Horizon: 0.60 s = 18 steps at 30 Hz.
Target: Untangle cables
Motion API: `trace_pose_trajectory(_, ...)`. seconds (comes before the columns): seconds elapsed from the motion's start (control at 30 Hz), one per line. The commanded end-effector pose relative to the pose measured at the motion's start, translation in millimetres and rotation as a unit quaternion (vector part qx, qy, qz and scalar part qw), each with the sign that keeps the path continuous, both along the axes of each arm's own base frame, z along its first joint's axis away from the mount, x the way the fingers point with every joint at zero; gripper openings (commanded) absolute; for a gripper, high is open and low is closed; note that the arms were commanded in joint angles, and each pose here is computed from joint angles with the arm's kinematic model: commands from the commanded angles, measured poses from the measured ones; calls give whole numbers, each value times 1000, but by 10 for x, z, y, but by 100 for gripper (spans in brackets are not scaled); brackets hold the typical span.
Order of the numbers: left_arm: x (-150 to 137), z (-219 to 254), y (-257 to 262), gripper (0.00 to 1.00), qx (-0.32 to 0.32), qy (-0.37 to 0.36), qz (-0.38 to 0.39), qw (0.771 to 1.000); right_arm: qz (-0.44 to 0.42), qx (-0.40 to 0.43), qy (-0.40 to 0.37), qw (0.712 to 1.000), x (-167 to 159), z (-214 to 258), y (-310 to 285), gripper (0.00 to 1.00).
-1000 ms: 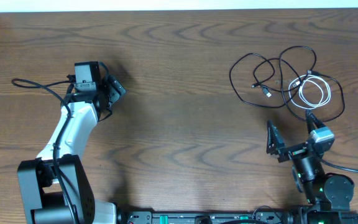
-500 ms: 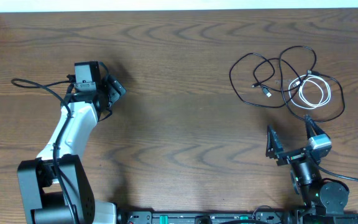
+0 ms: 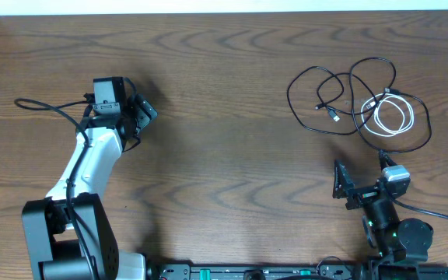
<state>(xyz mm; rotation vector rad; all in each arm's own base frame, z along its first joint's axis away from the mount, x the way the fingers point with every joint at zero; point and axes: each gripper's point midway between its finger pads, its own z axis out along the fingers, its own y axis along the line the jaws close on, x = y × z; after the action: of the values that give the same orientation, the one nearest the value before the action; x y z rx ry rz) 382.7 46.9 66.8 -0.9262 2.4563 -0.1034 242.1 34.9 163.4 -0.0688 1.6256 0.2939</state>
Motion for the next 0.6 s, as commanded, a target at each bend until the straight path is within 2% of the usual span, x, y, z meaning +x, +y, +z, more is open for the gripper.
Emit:
trace_pose_trajectory(0.0, -25, -33, 18, 97, 3, 6, 0, 1000, -2, 2, 2, 1000, -1, -11, -11, 99)
trace_pose_trajectory(0.57, -16, -28, 19, 98, 4, 4, 0, 1000, -12, 1, 2, 1000, 6, -15, -43, 99)
